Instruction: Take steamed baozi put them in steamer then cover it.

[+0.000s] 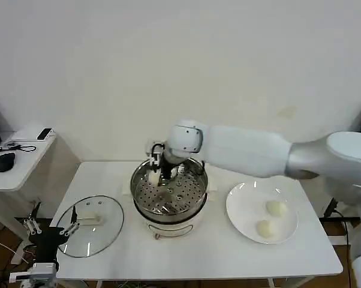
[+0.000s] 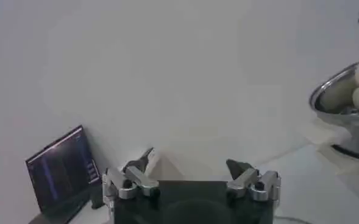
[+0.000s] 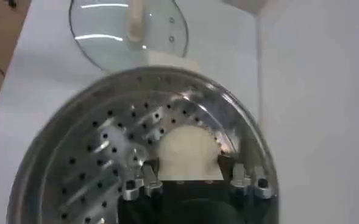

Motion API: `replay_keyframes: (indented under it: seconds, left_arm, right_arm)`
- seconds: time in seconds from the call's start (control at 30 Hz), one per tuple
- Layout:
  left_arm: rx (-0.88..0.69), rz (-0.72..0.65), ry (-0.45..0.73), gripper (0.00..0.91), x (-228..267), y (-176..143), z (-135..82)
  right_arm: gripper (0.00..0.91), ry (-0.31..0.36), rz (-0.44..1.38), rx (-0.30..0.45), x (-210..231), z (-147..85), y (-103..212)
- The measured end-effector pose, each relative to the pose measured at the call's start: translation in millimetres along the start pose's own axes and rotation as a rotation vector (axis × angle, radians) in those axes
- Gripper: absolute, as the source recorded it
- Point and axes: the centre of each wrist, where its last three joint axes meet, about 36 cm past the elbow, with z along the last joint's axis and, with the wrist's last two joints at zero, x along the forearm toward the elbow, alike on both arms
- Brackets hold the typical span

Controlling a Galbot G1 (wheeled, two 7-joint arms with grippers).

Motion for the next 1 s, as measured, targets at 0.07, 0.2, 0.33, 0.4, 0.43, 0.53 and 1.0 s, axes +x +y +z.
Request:
replay_keyframes:
  seconds: [0.07, 0.2, 0.33, 0.4, 0.43, 0.53, 1.0]
  left_arm:
    - [0.000, 0.000, -0.001, 0.907, 0.0, 0.1, 0.1]
    - [-0.002, -0.003, 0.001, 0.907, -0.5, 1.0, 1.3]
    - [0.000, -0.003, 0.002, 0.907, 0.4, 0.6, 1.1]
    - [0.001, -0.003, 0.002, 0.907, 0.6, 0.4, 1.0]
    - [0.001, -0.003, 0.002, 0.907, 0.7, 0.3, 0.9]
    - [0.001, -0.002, 0.002, 0.907, 0.7, 0.0, 0.8]
    - [0.008, 0.028, -0.008, 0.907, -3.1, -3.1, -2.8]
  right_arm:
    - [0.665, -0.001, -0.003, 0.001, -5.9, -4.4, 1.1]
    - [0.665, 0.001, -0.007, -0.005, -17.4, -10.6, 3.2]
    - [0.907, 0.005, -0.008, -0.012, -24.5, -12.0, 4.9]
    - [0.907, 0.005, -0.007, -0.013, -24.5, -12.5, 4.6]
    - [0.907, 0.005, -0.007, -0.014, -24.2, -12.5, 4.4]
    - [0.907, 0.006, -0.007, -0.014, -21.8, -11.0, 3.7]
    - [0.907, 0.031, 0.045, 0.031, 49.4, 33.8, -14.3]
